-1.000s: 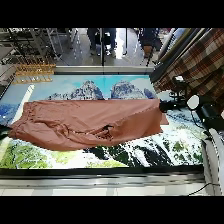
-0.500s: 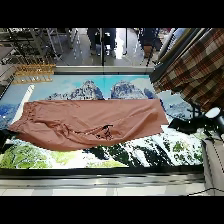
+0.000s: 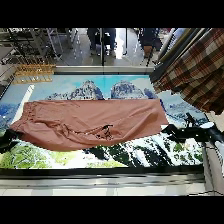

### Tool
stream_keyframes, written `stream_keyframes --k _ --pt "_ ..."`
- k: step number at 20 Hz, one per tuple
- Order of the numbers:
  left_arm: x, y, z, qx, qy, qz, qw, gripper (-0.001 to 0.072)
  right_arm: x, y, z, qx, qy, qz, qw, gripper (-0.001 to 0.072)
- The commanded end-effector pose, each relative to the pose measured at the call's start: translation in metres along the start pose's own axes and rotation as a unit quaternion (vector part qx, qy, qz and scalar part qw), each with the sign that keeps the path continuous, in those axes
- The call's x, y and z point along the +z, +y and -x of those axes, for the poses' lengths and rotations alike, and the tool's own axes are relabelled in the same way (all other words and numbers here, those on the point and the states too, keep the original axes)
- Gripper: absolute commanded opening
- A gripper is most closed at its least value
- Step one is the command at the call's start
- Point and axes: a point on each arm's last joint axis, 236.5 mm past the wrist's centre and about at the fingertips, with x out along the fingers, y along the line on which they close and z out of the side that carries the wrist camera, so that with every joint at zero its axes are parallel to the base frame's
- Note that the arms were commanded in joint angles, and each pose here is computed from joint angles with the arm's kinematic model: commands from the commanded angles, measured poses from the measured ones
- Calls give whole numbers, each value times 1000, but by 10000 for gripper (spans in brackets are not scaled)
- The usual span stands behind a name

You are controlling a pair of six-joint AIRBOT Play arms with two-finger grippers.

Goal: Fold the clothes and pants, and hang the long-sleeved shirts on hangers.

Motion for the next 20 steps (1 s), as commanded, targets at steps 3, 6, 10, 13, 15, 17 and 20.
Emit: stream_keyframes --k 3,6,10,13,15,17,20 --pt "4 -11 -10 -31 -4 43 999 12 26 8 -39 -5 -56 -10 998 395" --pt "16 -40 -1 -88 -26 47 995 10 46 20 -40 -5 -97 -3 995 19" --pt "34 -70 35 -122 -67 16 990 9 53 40 -12 -4 -118 47 992 15" --pt "51 -100 84 -147 -94 -34 984 9 34 70 46 -28 -126 172 977 15" --pt "66 -117 124 -153 -120 -76 978 9 18 94 103 -54 -160 244 955 15" --pt "75 -123 154 -129 -136 -125 974 8 -3 128 177 -69 -236 288 926 15" --pt "70 -89 152 -32 -105 -182 977 9 -23 172 266 -54 -349 272 895 15"
